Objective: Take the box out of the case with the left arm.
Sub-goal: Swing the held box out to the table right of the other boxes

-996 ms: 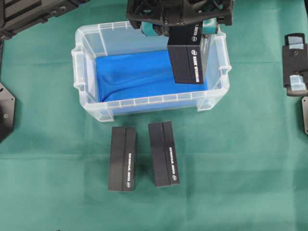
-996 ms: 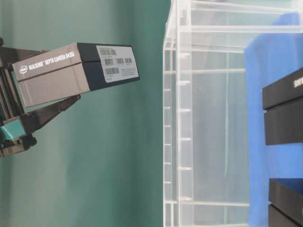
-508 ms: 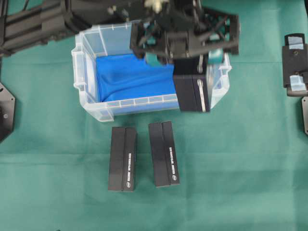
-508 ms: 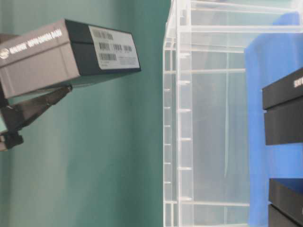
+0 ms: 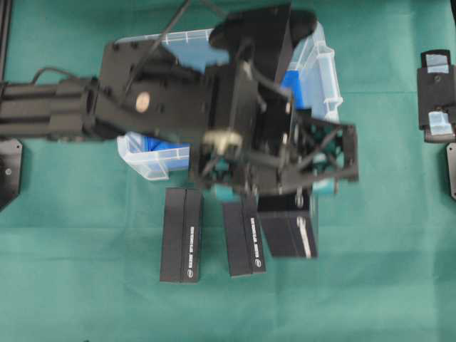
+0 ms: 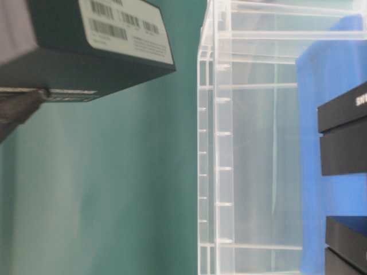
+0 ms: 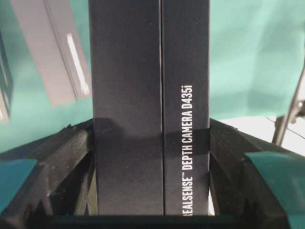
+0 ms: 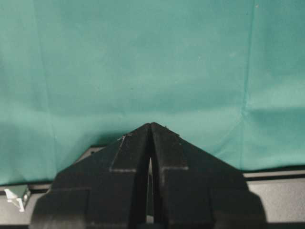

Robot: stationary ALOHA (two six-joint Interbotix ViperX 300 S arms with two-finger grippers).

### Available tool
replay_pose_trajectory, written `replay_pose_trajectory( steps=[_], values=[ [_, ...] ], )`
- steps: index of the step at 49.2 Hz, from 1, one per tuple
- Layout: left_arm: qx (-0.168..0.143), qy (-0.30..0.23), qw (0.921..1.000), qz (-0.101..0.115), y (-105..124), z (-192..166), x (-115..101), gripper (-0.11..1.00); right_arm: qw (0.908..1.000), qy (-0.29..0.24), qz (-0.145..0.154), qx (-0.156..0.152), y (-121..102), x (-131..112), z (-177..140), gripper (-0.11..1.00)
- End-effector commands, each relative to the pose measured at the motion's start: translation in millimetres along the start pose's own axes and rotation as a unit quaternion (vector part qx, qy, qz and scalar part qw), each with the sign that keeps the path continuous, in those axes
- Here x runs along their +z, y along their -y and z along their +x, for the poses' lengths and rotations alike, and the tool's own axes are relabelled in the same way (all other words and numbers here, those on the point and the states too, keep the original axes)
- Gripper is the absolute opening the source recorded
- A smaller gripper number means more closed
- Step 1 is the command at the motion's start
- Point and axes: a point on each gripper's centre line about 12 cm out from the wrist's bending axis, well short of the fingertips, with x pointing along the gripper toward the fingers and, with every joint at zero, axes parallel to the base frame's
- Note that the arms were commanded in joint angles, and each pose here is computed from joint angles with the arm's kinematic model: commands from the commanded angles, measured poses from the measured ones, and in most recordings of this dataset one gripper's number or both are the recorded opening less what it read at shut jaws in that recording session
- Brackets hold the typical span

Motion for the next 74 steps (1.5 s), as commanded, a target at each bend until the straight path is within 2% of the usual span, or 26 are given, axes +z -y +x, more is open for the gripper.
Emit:
replay_pose_trajectory(
  steps=[1,6,12,29,45,52,64,74],
  values=[
    [-0.031,-0.011,0.9994,0.000,-2,-27,-17,0.60,1.0000,0.008,0.000,0.001,0,2,-4,0.00],
    [-0.028,-0.018,0.9994,-0.007,-5,-26,-31,0.60,1.0000,0.008,0.000,0.001,0,2,-4,0.00],
    [-0.026,-0.016,0.9994,-0.015,-8,-25,-39,0.60,1.0000,0.008,0.000,0.000,0,2,-4,0.00],
    [-0.020,-0.005,0.9996,-0.021,-8,-17,-36,0.60,1.0000,0.007,0.000,0.000,0,2,-4,0.00],
    [-0.011,-0.001,0.9998,-0.019,-11,38,-36,0.60,1.0000,0.006,0.001,0.001,0,2,-3,0.00],
    [-0.001,0.001,0.9996,-0.029,-18,69,-36,0.60,1.0000,0.005,0.001,0.000,0,1,-3,0.00],
    [-0.018,-0.004,0.9994,-0.028,-23,121,-38,0.60,1.0000,0.003,-0.001,0.000,0,0,-1,0.00],
    [0.001,0.000,0.9996,-0.027,-32,145,-38,0.60,1.0000,0.002,-0.001,0.000,0,0,0,0.00]
  ],
)
